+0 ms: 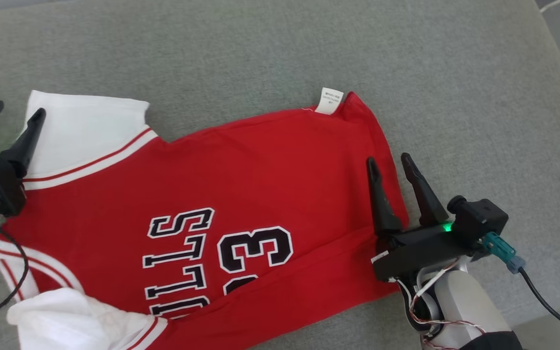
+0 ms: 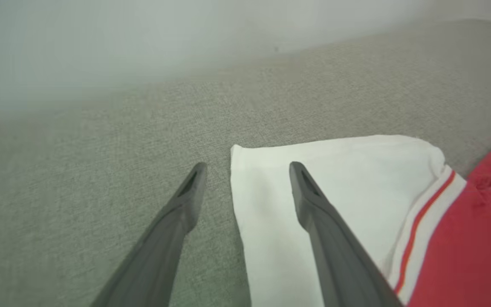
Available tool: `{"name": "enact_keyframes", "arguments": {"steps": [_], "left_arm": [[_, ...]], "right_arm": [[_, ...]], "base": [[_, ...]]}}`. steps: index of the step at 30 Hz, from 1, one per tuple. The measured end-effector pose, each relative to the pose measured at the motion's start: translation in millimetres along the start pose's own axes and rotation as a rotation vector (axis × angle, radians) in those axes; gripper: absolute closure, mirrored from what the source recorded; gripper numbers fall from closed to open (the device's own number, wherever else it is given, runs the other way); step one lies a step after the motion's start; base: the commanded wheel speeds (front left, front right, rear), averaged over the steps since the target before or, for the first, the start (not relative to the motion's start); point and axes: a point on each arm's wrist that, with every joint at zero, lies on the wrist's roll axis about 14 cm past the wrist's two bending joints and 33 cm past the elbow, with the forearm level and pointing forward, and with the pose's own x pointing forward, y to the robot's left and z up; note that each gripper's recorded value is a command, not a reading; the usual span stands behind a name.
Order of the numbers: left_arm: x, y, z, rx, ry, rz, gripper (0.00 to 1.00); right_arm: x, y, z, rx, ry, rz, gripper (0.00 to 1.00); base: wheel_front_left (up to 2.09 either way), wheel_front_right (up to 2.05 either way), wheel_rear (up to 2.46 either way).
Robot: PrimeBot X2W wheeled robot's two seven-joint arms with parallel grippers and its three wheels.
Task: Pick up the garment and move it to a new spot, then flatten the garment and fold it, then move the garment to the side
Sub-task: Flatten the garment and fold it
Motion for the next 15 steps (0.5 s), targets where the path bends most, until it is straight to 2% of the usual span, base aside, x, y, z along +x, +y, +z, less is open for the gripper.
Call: {"name": "enact_keyframes", "arguments": {"steps": [5, 11, 15], "left_arm": [[20.7, -5.3, -17.0, -0.014, 0.047, -0.024, 0.00], [37.2, 5.2, -26.3, 0.008, 0.086, -0.002, 0.00], [44.6, -4.9, -28.8, -0.001, 0.097, -0.028, 0.02]], "right_arm": [[-0.7, -8.3, -4.5, -0.005, 0.014, -0.023, 0.00], [-3.7, -16.5, -6.1, -0.011, 0.019, -0.049, 0.00], [-5.5, -20.3, -5.6, -0.014, 0.019, -0.061, 0.00]], "base": [[0.00, 0.00, 0.00], [0.00, 0.00, 0.00], [0.00, 0.00, 0.00]]}}
